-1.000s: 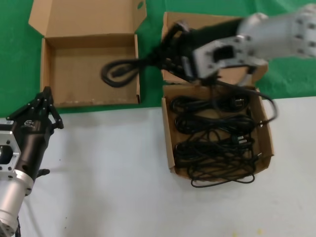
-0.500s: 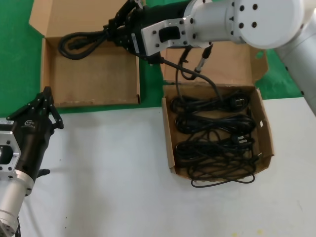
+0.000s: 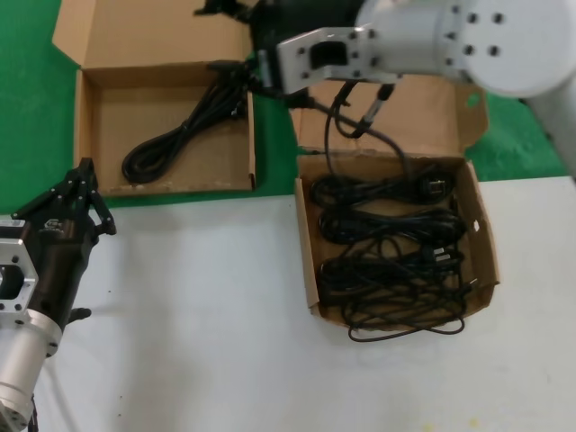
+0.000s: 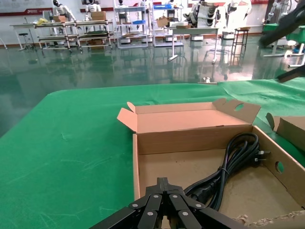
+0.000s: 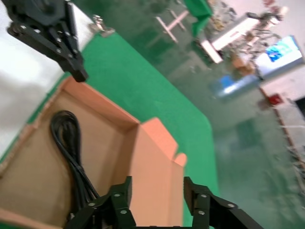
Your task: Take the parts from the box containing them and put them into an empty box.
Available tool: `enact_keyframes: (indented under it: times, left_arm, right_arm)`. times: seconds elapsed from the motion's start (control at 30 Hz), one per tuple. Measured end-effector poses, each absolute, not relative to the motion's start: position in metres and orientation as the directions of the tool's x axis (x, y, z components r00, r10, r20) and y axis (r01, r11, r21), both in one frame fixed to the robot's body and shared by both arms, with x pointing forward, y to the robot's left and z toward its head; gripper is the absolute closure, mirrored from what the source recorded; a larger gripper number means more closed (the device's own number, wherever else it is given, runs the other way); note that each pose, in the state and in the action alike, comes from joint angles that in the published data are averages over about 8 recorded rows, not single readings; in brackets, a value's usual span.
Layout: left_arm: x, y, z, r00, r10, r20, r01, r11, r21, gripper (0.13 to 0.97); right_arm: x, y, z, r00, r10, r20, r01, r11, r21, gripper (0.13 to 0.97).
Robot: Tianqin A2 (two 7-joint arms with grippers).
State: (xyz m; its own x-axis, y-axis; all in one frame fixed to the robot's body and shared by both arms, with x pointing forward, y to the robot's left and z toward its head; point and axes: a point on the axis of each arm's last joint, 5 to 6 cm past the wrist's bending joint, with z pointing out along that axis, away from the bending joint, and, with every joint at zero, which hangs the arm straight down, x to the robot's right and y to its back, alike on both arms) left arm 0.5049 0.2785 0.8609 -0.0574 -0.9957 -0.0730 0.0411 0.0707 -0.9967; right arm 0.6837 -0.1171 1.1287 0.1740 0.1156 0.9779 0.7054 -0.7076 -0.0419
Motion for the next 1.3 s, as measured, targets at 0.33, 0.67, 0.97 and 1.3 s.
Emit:
enact_keyframes:
  times: [0.33, 0.67, 0.97, 1.3]
  left_arm:
    - [0.505, 0.278, 0.861, -0.057, -0.996, -0.073, 0.041, 0.071, -0.997, 0.952]
    - [0.505, 0.278, 0.861, -0.057, -0.996, -0.073, 0.041, 0.071, -0.997, 0.951]
    - [0.505, 0.279, 0.861, -0.057, -0.996, -0.073, 0.041, 0.071, -0.997, 0.95]
    - [0.504, 0.279, 0.86, -0.054, -0.996, -0.073, 0.038, 0.071, -0.997, 0.887]
  right_arm:
    - [0.659, -0.179, 1.123, 0.117, -0.127, 0.985, 0.624, -0.762, -0.173, 0.573]
    - [0.632, -0.223, 1.104, 0.11, -0.251, 0.962, 0.562, -0.783, -0.269, 0.36]
    - [0.628, -0.228, 1.095, 0.125, -0.287, 0.95, 0.556, -0.773, -0.306, 0.267]
    - [0.623, -0.23, 1.066, 0.172, -0.413, 0.894, 0.542, -0.718, -0.436, 0.162]
